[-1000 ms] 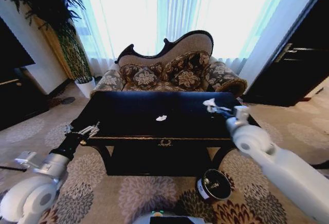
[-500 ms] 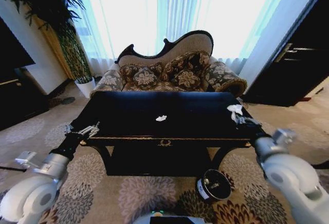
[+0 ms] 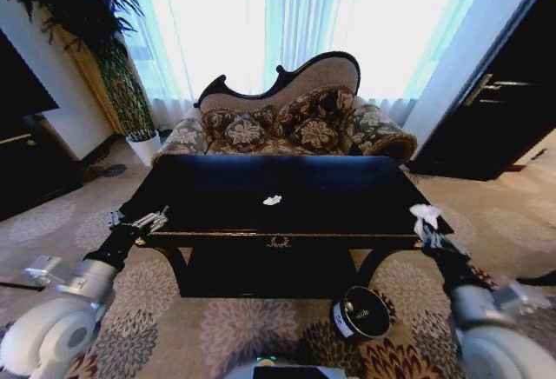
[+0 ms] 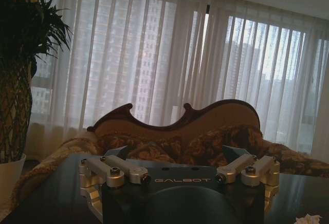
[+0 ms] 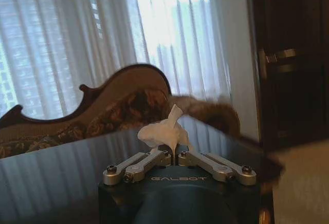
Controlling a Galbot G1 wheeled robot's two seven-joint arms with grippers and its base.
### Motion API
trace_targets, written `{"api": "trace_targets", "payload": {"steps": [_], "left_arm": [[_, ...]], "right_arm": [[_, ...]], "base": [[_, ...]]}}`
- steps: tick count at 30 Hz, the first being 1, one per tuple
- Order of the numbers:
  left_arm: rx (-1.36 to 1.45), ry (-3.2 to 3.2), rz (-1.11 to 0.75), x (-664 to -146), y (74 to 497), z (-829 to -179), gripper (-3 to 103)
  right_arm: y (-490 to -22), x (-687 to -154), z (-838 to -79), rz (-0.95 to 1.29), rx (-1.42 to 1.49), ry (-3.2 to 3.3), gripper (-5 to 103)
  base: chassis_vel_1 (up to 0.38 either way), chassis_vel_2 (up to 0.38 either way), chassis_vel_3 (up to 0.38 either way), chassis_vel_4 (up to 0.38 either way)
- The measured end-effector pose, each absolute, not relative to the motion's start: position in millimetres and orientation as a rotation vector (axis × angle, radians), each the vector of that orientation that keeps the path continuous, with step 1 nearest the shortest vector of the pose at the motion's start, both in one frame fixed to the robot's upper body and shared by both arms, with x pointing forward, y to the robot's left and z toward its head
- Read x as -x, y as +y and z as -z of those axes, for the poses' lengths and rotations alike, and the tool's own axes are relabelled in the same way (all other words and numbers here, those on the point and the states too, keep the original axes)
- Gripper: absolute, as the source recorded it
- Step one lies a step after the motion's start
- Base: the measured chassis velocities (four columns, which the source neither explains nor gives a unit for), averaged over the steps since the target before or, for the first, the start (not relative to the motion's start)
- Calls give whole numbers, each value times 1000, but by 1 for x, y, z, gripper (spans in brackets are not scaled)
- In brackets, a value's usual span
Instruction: Move to the front of the table and place the trash on the table into the trash bin.
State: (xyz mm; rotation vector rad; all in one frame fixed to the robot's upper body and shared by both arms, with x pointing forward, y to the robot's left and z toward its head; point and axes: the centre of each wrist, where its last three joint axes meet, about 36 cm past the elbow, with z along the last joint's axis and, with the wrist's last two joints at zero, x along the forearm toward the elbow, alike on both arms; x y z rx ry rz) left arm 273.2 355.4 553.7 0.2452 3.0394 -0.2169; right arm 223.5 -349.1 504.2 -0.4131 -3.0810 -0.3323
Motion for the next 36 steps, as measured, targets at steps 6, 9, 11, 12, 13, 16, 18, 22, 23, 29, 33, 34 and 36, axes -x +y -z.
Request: {"api": "trace_targets", "payload": {"steps": [6,9,11,12,13,16,18,22,23,29,33,34,36], "left_arm": [[-245,3039,217,-273,355,-554,100],[-245,3039,217,-273,355,-554,100],[-245,3039,217,-273,355,-554,100],[-245,3039,217,-273,355,-554,100],[-245,3039,217,-273,355,-554,100],[-245,3039,217,-273,355,-554,100],[-245,3039,217,-273,355,-554,100],[-245,3039,217,-273,355,-554,100],[-245,3039,217,-273,355,-554,100],[-245,3040,217,-273,355,-554,100],[-245,3040,217,-273,355,-554,100],[-245,3039,217,-273,355,-554,100],[-245,3039,217,-273,355,-554,100]], "right_arm": [[-340,-226,-464,412,481,-3018,1],[-339,-226,-451,449,502,-2987,1],[-341,-225,-432,457,540,-2956,1],[-341,-225,-432,457,540,-2956,1],[-342,-224,-425,452,553,-2946,1],[-344,-221,-404,420,576,-2916,1],[-343,-220,-394,394,584,-2904,1],[-327,-212,-344,322,570,-2835,1],[-327,-212,-344,322,570,-2835,1],[-321,-229,-291,313,550,-2766,1],[-319,-234,-251,216,510,-2716,1],[-318,-234,-240,192,501,-2698,1],[-319,-234,-222,171,495,-2664,1]], "base": [[0,0,0,0],[0,0,0,0],[0,0,0,0],[0,0,0,0],[0,0,0,0],[0,0,0,0],[0,0,0,0],[0,0,0,0],[0,0,0,0],[0,0,0,0],[0,0,0,0],[0,0,0,0],[0,0,0,0]]}}
